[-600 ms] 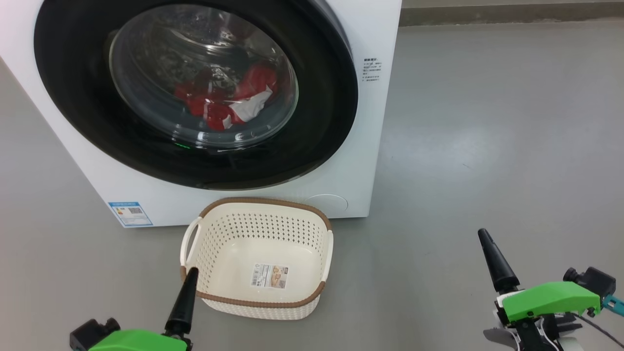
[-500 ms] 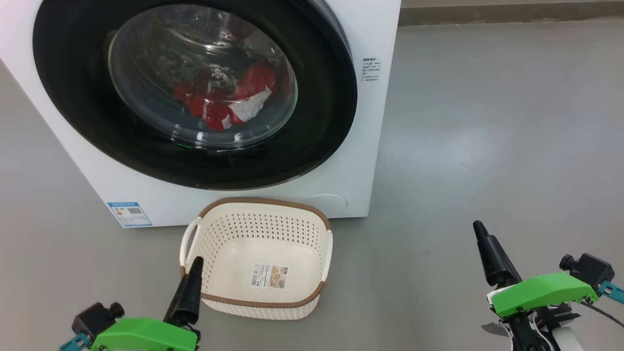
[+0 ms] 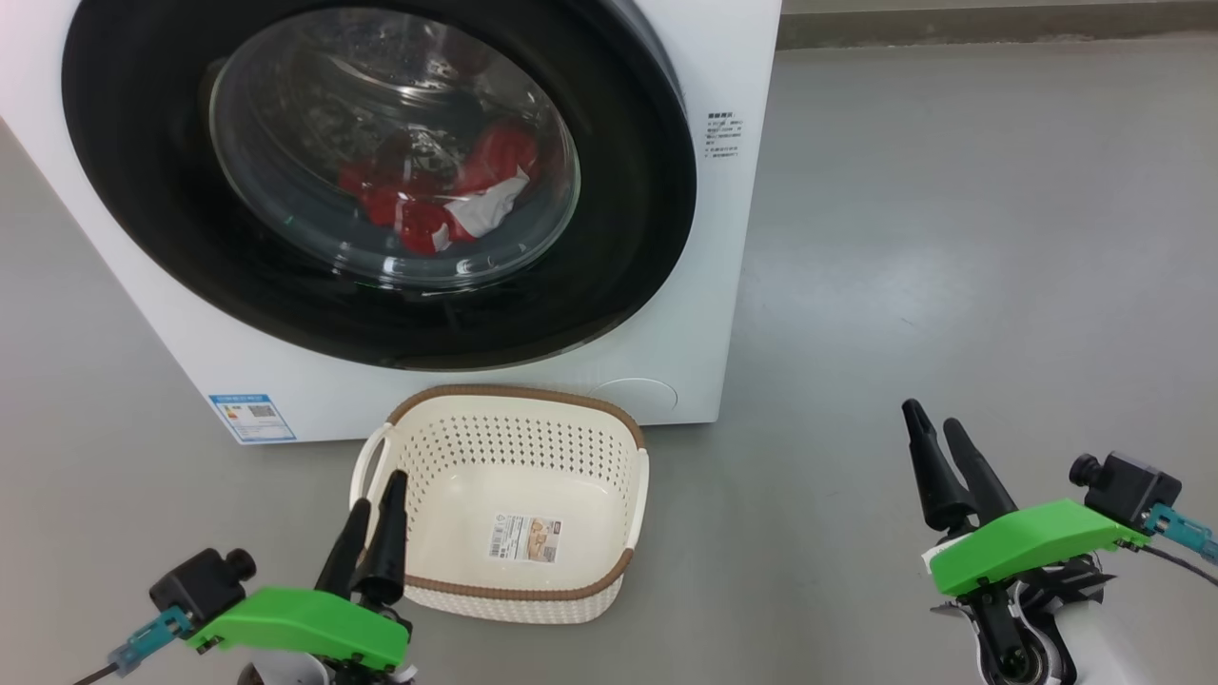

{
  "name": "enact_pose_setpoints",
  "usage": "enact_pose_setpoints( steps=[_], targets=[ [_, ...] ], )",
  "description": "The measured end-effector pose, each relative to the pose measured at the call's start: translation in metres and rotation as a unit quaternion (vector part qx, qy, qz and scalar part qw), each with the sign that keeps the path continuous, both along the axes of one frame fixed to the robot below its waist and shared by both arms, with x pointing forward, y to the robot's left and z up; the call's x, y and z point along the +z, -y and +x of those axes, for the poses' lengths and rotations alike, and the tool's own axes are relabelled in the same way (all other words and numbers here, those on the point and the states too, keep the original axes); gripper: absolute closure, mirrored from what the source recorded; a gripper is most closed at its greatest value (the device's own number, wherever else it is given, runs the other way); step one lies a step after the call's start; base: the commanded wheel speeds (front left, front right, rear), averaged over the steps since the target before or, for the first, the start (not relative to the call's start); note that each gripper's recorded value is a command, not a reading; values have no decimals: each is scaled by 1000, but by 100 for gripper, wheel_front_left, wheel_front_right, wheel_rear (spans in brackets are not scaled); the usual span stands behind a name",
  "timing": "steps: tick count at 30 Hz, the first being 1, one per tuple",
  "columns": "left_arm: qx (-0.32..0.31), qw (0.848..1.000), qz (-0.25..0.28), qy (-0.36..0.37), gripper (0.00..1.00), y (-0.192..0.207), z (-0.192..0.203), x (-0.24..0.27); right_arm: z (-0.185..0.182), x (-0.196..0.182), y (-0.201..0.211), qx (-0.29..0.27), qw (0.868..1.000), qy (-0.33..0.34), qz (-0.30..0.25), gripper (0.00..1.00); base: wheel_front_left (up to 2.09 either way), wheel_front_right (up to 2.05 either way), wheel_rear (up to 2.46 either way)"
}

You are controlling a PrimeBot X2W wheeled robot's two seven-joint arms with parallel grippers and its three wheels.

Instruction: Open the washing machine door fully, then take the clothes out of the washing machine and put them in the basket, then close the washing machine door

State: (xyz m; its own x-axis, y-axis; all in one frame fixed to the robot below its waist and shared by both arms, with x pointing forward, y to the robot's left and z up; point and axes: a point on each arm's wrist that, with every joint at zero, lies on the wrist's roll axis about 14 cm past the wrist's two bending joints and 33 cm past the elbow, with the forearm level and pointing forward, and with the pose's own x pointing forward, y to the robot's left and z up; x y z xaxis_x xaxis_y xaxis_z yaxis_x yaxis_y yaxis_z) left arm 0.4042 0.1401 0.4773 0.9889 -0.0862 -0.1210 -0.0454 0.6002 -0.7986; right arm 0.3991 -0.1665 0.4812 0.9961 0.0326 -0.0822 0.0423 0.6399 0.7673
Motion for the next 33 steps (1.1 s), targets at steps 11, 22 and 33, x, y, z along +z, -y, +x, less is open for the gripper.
enact_pose_setpoints(
  steps=[11,22,33],
  targets=[
    [-8,997,71,29,0,4,9,14,7,10,-3,9,998,22,-66,0,0,0,0],
    [-17,989,135,57,0,11,15,26,17,27,-15,27,991,54,-117,0,0,0,0],
    [-25,978,187,90,0,20,20,41,25,46,-25,43,977,91,-189,0,0,0,0]
  ],
)
